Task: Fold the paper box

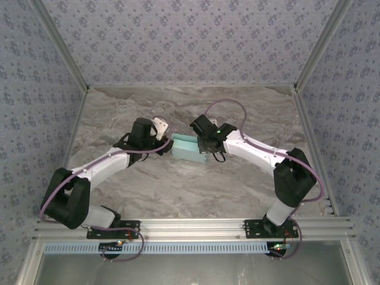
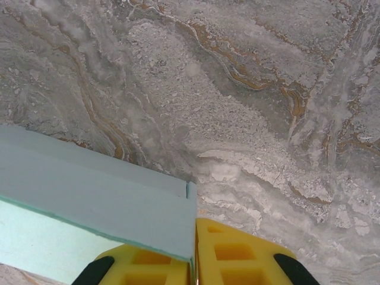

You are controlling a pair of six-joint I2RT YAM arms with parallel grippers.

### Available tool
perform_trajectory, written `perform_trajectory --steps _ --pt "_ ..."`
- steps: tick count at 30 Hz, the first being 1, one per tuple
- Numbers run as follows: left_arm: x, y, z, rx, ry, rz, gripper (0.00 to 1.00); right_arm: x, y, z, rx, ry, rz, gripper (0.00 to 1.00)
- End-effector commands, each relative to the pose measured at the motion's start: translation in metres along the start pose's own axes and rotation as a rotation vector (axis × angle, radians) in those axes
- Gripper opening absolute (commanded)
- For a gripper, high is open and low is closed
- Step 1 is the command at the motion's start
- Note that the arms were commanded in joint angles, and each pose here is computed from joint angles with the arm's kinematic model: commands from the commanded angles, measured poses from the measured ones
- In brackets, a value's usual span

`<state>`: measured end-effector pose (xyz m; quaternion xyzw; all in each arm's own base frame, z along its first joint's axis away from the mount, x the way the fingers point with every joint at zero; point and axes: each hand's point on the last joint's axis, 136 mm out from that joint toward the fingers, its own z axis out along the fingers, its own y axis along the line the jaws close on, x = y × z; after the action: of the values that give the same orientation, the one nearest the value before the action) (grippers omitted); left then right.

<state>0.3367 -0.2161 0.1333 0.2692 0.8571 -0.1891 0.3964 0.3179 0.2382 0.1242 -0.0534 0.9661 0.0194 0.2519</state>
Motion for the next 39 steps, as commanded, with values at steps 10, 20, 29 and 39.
perform_trajectory --steps 10,20,29,39 --pt "-0.021 -0.017 0.004 0.136 -0.055 0.01 0.06 0.002 0.007 0.003 -0.001 0.031 -0.015 0.12" --pt "-0.033 -0.028 0.002 0.189 -0.084 -0.12 0.0 -0.002 0.018 -0.001 -0.017 0.008 -0.003 0.14" --pt "-0.019 -0.043 0.004 0.194 -0.065 -0.214 0.0 -0.006 0.025 0.001 -0.026 -0.001 0.04 0.15" --pt "0.005 -0.028 0.014 0.102 0.003 -0.184 0.0 -0.009 0.022 0.0 -0.021 -0.011 0.049 0.15"
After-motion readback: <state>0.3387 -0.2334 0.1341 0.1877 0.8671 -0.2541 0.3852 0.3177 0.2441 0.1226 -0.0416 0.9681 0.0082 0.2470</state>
